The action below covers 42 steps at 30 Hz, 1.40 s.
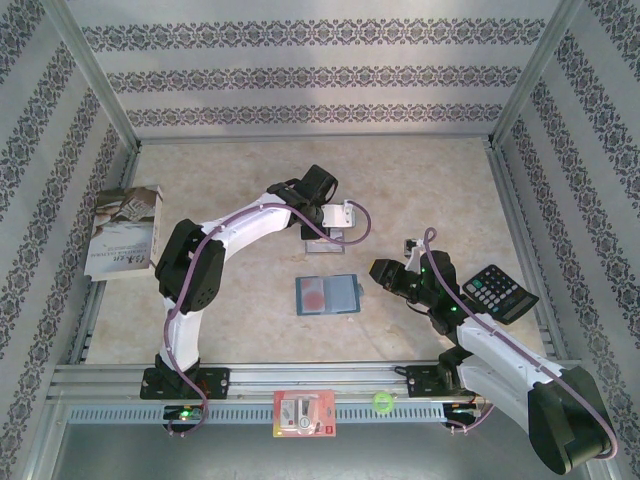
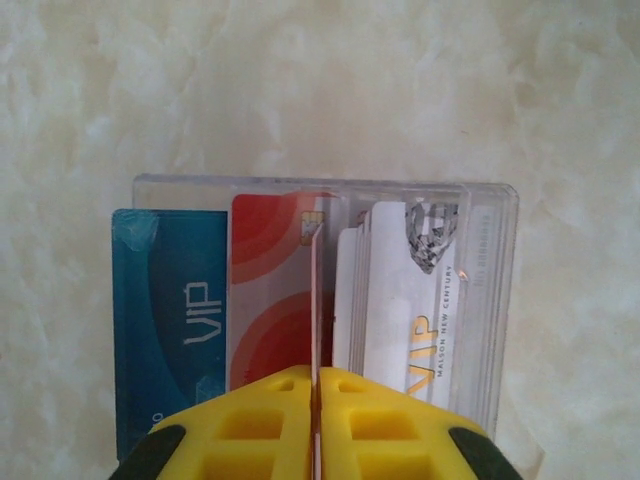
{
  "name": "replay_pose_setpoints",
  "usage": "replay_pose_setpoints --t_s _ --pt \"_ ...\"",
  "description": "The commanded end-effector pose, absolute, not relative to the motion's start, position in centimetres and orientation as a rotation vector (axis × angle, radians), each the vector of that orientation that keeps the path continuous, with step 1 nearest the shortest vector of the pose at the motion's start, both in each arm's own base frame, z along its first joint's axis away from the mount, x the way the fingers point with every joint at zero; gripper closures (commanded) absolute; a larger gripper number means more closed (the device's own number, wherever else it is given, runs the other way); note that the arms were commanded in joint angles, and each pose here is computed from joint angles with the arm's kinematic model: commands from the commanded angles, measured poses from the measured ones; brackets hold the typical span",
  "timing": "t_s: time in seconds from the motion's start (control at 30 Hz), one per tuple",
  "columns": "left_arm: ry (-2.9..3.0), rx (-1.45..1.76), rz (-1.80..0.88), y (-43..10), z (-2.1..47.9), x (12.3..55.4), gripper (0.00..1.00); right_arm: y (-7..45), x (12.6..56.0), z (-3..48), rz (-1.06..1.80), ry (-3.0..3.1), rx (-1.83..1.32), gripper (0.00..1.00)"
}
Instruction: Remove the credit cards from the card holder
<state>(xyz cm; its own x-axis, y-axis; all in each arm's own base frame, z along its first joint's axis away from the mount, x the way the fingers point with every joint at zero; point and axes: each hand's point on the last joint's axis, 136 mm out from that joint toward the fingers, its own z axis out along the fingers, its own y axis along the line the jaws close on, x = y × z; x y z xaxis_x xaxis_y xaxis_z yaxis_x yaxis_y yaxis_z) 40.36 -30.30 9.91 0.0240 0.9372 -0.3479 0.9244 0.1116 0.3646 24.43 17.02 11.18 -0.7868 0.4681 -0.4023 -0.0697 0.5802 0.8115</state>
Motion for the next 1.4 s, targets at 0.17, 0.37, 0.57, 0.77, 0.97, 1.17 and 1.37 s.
replay_pose_setpoints --t_s 0.17,0.37,0.57,0.77,0.97,1.17,1.37 --pt "1.862 1.576 0.215 -30.6 12.6 44.5 0.70 17.0 24.8 11.5 1.188 2.194 0.311 0.70" --pt "1.752 1.240 0.227 -30.7 20.8 46.8 0.58 17.3 24.5 11.4 1.195 2.203 0.286 0.69" --pt "1.763 0.798 0.002 -28.3 29.2 45.5 0.48 18.3 24.1 10.9 1.164 2.246 0.220 0.67" --pt "1.831 0.468 -0.205 -23.8 29.6 41.3 0.36 20.0 23.8 10.9 1.112 2.283 0.104 0.66" --pt "1.909 0.231 -0.328 -19.8 25.7 36.5 0.25 23.2 23.0 10.7 0.994 2.358 -0.134 0.61" --pt "1.930 0.036 -0.405 -16.0 23.1 32.8 0.00 28.2 22.1 8.7 0.798 2.472 -0.442 0.58" --pt "1.930 -0.156 -0.436 -11.8 21.6 30.2 0.00 31.0 21.7 5.3 0.534 2.569 -0.658 0.57"
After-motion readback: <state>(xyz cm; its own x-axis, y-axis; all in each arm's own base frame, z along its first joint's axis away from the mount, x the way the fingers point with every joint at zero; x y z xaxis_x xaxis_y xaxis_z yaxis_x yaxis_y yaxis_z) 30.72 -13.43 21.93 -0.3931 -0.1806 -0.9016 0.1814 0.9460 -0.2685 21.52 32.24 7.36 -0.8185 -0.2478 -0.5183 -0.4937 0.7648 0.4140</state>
